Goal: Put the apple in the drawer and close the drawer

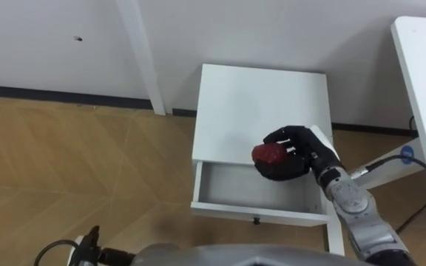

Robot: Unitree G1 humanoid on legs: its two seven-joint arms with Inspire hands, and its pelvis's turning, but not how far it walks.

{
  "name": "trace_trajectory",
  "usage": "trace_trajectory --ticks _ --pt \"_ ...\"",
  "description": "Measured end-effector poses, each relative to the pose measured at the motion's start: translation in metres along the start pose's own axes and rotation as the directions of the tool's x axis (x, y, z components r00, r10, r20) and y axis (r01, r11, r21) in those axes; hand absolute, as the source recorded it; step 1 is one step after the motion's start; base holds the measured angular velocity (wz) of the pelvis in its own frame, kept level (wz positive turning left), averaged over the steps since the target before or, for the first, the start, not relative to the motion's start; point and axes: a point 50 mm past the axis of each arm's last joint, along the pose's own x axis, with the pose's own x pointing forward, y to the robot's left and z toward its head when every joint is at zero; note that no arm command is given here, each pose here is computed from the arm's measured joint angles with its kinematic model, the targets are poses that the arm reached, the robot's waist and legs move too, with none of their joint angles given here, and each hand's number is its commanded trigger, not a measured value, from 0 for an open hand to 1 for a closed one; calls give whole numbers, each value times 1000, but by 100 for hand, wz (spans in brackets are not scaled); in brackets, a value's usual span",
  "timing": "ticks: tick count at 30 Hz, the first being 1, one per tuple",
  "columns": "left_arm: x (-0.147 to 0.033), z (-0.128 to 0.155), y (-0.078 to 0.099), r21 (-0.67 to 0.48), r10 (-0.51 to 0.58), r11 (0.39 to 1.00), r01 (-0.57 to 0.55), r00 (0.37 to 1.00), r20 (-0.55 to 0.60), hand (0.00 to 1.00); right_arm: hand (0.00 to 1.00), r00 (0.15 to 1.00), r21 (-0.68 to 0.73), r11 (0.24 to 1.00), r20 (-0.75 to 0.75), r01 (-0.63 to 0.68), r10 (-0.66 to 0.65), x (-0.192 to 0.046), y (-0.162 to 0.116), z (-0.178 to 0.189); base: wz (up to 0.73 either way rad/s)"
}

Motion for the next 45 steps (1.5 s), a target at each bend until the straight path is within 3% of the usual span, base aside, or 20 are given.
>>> trace_trajectory --ticks 22,31,37,40,42,45 --pt "0 0 0 -40 1 999 -1 1000 -2 0 0 1000 -1 1000 -26 -9 9 -3 4 -7 0" --pt "-3 -11 -3 -69 3 998 -5 1000 -23 0 0 983 65 998 -184 23 -11 -10 12 -44 1" --pt "-7 -26 -9 -94 -13 996 6 997 -81 0 0 900 190 966 -428 177 -80 -37 11 -98 8" --pt "-6 -29 -10 -92 -20 996 10 994 -111 0 0 818 231 927 -561 296 -122 -62 8 -128 10" --pt "-6 -33 -5 -84 -12 996 0 990 -139 0 0 721 222 889 -675 400 -156 -89 3 -154 10" --pt "-6 -35 5 -70 9 997 -20 988 -157 0 0 583 172 882 -801 438 -134 -124 8 -180 -7"
